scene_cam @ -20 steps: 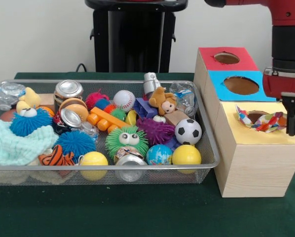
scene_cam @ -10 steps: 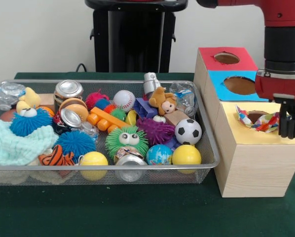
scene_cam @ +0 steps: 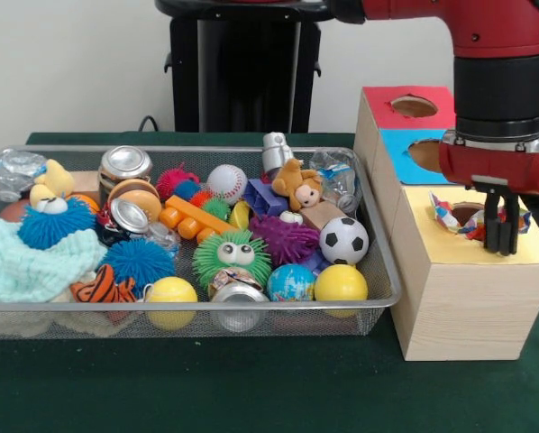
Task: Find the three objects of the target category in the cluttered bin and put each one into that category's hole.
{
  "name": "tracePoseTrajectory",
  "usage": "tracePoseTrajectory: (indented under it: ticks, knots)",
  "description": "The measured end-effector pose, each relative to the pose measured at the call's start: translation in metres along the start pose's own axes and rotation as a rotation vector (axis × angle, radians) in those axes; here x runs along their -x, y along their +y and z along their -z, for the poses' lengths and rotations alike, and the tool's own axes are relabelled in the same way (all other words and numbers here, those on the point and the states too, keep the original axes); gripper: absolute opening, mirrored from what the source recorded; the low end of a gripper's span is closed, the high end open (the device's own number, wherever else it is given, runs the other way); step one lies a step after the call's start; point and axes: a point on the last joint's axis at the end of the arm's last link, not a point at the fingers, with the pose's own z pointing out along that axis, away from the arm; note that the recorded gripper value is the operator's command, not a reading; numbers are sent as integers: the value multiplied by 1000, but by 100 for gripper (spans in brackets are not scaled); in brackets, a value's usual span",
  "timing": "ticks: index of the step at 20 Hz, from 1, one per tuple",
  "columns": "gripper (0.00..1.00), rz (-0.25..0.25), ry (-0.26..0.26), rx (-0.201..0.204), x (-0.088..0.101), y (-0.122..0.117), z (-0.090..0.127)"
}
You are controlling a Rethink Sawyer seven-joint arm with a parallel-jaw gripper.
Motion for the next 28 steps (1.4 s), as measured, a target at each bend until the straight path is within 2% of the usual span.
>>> tracePoseTrajectory:
  ticks: [6, 13, 23, 28]
  knots:
    - [0, -8, 20, -7, -8, -8, 4]
    - [0, 16, 39, -26, -45, -13, 7]
    - [0, -12, 0, -19, -53, -34, 1]
    - [0, -31, 1, -22, -47, -43, -6]
